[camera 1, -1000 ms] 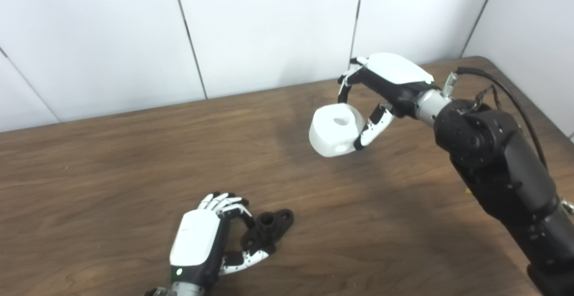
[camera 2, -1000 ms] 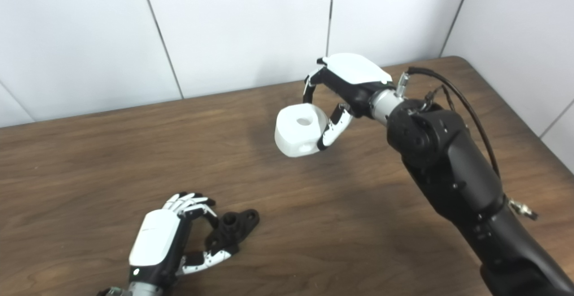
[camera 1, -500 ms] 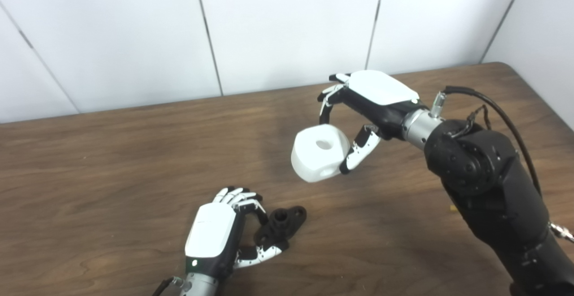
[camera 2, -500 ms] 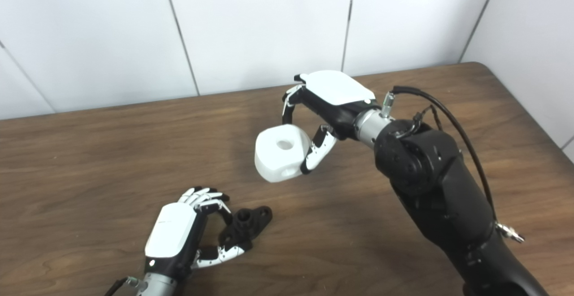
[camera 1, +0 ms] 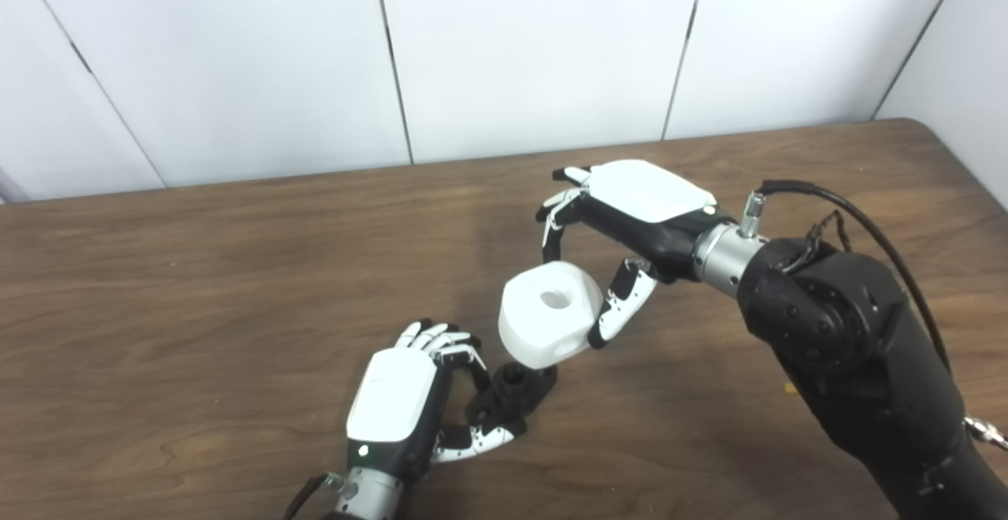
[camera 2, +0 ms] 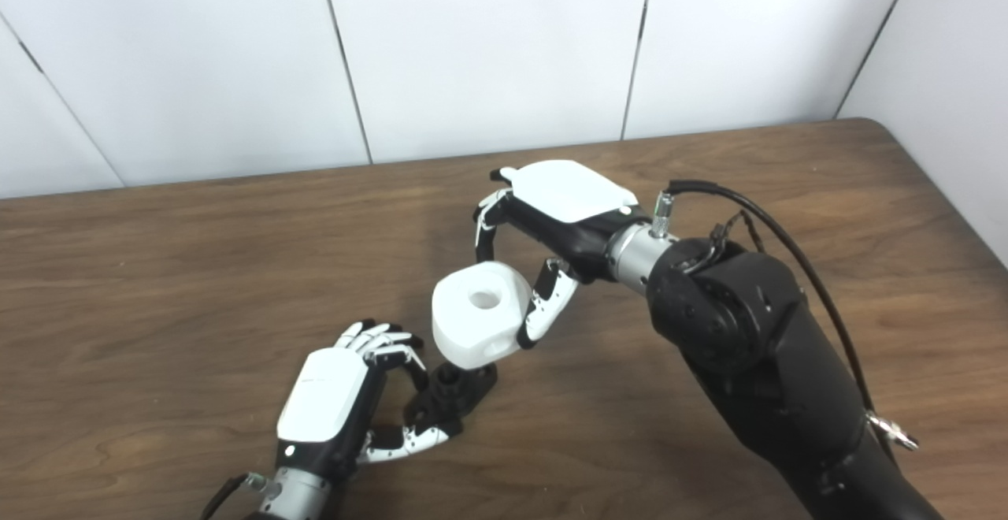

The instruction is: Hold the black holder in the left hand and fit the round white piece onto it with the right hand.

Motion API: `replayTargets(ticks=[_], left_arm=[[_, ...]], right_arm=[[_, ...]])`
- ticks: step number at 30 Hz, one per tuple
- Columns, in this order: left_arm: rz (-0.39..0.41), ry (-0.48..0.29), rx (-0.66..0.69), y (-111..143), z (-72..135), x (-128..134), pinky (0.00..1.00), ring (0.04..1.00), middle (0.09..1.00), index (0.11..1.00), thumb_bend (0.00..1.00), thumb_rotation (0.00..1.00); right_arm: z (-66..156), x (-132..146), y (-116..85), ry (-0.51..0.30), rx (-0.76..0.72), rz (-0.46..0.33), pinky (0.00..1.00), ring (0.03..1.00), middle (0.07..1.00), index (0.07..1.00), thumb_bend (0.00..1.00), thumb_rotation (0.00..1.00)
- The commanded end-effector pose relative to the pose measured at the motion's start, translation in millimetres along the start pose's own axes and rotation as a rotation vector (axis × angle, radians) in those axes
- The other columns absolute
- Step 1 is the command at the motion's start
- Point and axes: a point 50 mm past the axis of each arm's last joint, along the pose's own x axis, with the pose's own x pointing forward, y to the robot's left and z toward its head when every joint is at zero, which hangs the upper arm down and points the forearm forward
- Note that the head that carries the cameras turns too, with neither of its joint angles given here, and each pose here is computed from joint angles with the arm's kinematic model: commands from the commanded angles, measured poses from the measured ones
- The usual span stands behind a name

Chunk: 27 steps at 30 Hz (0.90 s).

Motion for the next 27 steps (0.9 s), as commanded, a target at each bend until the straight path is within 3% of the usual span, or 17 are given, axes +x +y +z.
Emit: replayTargets(ticks=[1,17,27], left_arm=[[-0.066,-0.005,0.018,-12,4,-2,0.92,0.838,0.748,0.484,0.52,0.05],[-0.069,-0.003,0.021,-11,8,0,0.93,0.846,0.753,0.485,0.52,0.05],[-0.073,0.0,0.021,-10,10,1,0.93,0.846,0.752,0.485,0.52,0.05]], right_arm=[[10,-3,-18,-0.042,-0.054,-0.056,1.0,0.967,0.827,0.479,0.53,0.14],[17,-1,-13,-0.054,-0.048,-0.01,1.0,0.975,0.828,0.48,0.53,0.14],[21,1,-13,-0.069,-0.035,-0.032,1.0,0.977,0.825,0.479,0.53,0.13]])
